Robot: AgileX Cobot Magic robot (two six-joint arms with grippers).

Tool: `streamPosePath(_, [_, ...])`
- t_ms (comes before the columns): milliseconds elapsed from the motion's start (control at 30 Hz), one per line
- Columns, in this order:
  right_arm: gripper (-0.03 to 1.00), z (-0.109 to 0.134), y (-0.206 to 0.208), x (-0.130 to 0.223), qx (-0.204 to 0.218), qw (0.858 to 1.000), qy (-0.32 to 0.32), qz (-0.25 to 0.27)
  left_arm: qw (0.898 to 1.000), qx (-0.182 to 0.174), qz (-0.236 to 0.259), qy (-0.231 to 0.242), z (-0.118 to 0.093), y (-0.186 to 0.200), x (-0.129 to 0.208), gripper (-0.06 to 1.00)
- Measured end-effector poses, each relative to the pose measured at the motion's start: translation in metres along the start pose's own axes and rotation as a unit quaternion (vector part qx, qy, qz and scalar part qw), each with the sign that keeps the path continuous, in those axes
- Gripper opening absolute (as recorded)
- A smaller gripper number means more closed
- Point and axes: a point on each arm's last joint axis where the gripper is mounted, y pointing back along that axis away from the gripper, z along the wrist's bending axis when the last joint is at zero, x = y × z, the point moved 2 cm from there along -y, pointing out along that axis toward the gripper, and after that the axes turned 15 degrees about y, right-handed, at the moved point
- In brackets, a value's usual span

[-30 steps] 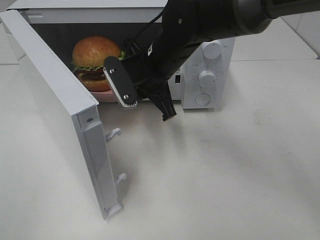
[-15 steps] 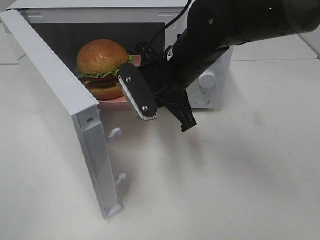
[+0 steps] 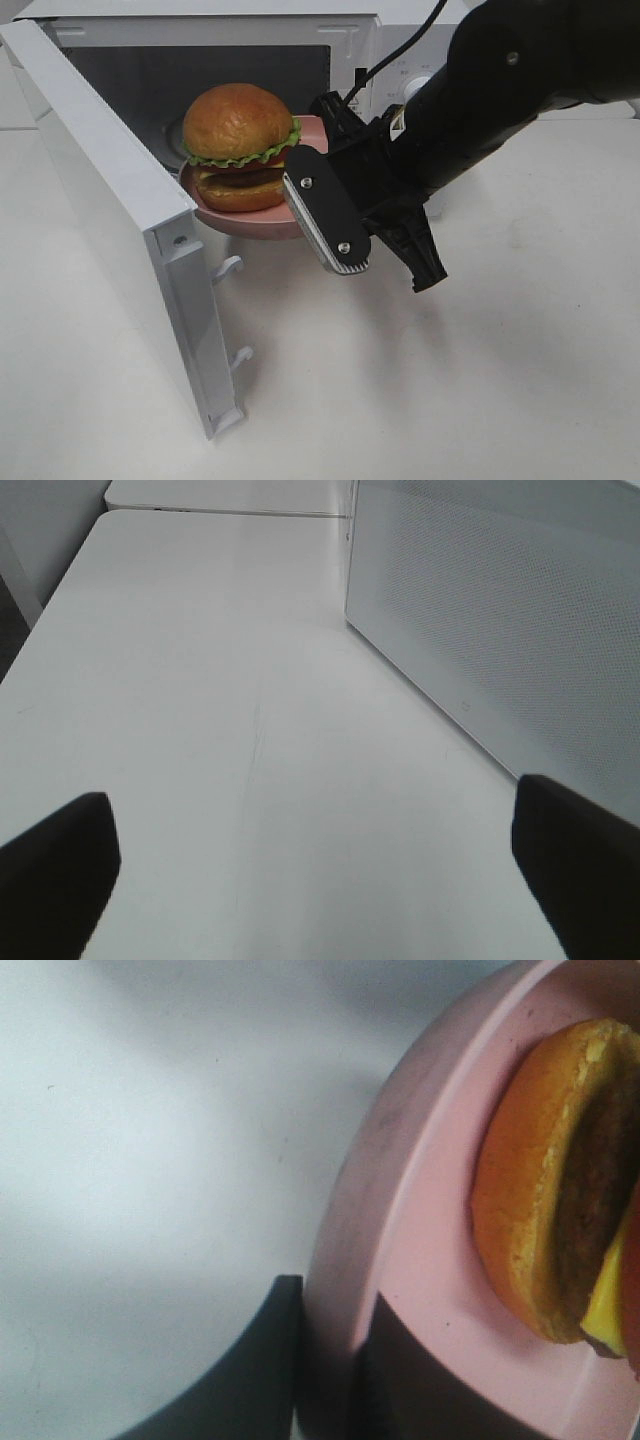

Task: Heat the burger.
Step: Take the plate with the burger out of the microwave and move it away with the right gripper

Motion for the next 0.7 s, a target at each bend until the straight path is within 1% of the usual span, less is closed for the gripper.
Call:
streamPosePath(33, [0.12,0.005,0.005,-0.001,0.003,1.000,0.001,0.002,1.000,0.000,0.000,0.000,0.000,0.000,0.000,0.99])
streamPosePath(133, [0.12,0.011,0.016,-0.002,0.011,1.000,0.006,0.006,1.000,0.000,0.000,0.000,0.000,0.000,0.000,0.99])
streamPosePath(267, [0.12,0.019,0.023,-0.003,0.009,1.000,0.018,0.012,1.000,0.000,0.000,0.000,0.000,0.000,0.000,0.99])
streamPosePath(300, [0.12,0.026,0.028,-0.004,0.008,1.000,0.023,0.014,1.000,0.000,0.000,0.000,0.000,0.000,0.000,0.99])
streamPosePath(500, [0.12,0.040,0.041,-0.007,0.010,1.000,0.025,0.015,1.000,0.000,0.000,0.000,0.000,0.000,0.000,0.99])
streamPosePath(567, [0.12,0.049,0.049,-0.010,0.012,1.000,0.025,0.015,1.000,0.000,0.000,0.000,0.000,0.000,0.000,0.99])
streamPosePath(667, [0.12,0.055,0.054,-0.011,0.015,0.999,0.025,0.016,1.000,0.000,0.000,0.000,0.000,0.000,0.000,0.99])
streamPosePath(700, [0.12,0.062,0.061,-0.013,0.019,0.999,0.025,0.017,1.000,0.000,0.000,0.000,0.000,0.000,0.000,0.99])
